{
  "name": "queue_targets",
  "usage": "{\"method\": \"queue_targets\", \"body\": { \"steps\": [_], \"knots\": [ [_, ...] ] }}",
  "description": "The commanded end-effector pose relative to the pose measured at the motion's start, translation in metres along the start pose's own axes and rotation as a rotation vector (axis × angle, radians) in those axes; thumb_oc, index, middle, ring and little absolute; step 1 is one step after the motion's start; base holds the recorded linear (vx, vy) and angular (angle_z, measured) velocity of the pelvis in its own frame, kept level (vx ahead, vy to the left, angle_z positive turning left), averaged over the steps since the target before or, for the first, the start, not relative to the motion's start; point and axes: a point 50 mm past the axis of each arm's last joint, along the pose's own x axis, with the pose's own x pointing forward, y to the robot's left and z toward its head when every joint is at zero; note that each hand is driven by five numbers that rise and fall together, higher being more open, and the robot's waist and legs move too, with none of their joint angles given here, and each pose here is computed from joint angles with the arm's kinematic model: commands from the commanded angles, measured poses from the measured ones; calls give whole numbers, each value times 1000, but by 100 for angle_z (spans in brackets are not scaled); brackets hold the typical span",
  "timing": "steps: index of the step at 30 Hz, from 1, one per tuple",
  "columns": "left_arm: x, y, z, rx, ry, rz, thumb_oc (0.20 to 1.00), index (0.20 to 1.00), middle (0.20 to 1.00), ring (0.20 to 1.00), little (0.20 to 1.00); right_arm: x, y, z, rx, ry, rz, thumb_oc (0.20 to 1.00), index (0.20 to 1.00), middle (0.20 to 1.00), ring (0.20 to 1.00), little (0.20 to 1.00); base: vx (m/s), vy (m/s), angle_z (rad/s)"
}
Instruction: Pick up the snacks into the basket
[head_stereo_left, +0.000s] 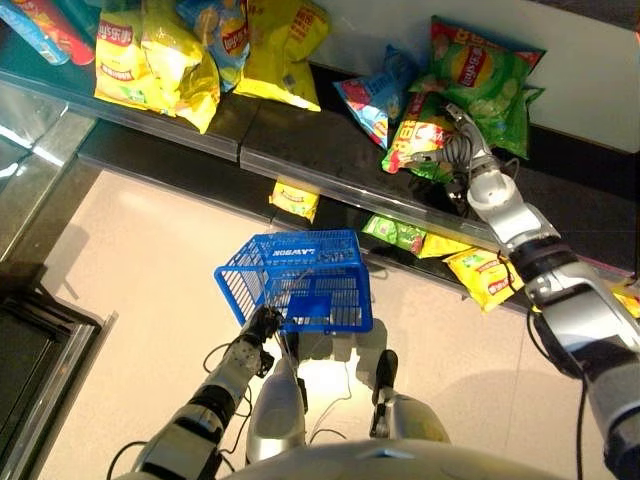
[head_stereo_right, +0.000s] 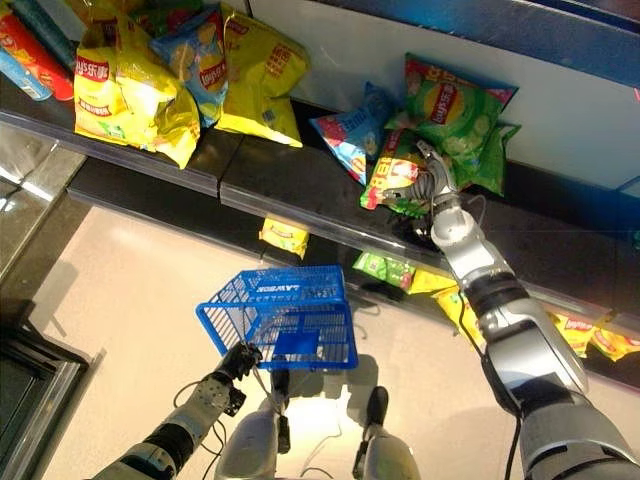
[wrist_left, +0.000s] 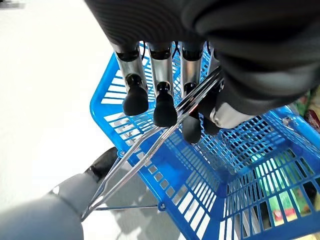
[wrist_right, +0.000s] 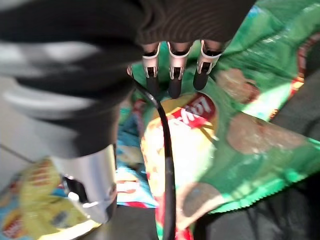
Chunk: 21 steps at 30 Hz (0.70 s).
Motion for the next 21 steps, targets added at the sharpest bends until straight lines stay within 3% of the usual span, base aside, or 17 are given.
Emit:
{"method": "queue_targets", "body": {
  "steps": [1,10,16,17,18,19,21],
  "knots": [
    [-5,33,-33,179,86,77,200,200,200,200,200,10,-14,34,45,-100,-64,1000,1000,1000,1000,1000,0,0,0],
    [-9,24,-34,138,69,76,200,200,200,200,200,-3,16,1,81,-6,-7,1000,1000,1000,1000,1000,10,27,10],
    [-4,29,-25,170,50,86,200,200,200,200,200,-24,59,-51,-148,172,162,1000,1000,1000,1000,1000,0,-1,8],
    [-1,33,-20,178,49,99,200,200,200,200,200,-29,65,-61,-138,219,175,445,445,445,445,445,-10,-13,13],
    [1,36,-17,177,47,110,200,200,200,200,200,-32,68,-68,-126,258,178,363,363,363,363,363,-5,-5,17],
    [3,37,-14,174,46,117,200,200,200,200,200,-37,73,-76,-121,293,188,200,200,200,200,200,-7,4,15],
    [4,41,-12,166,42,136,200,200,200,200,200,-41,79,-79,-109,313,199,200,200,200,200,200,0,15,10]
  ]
}}
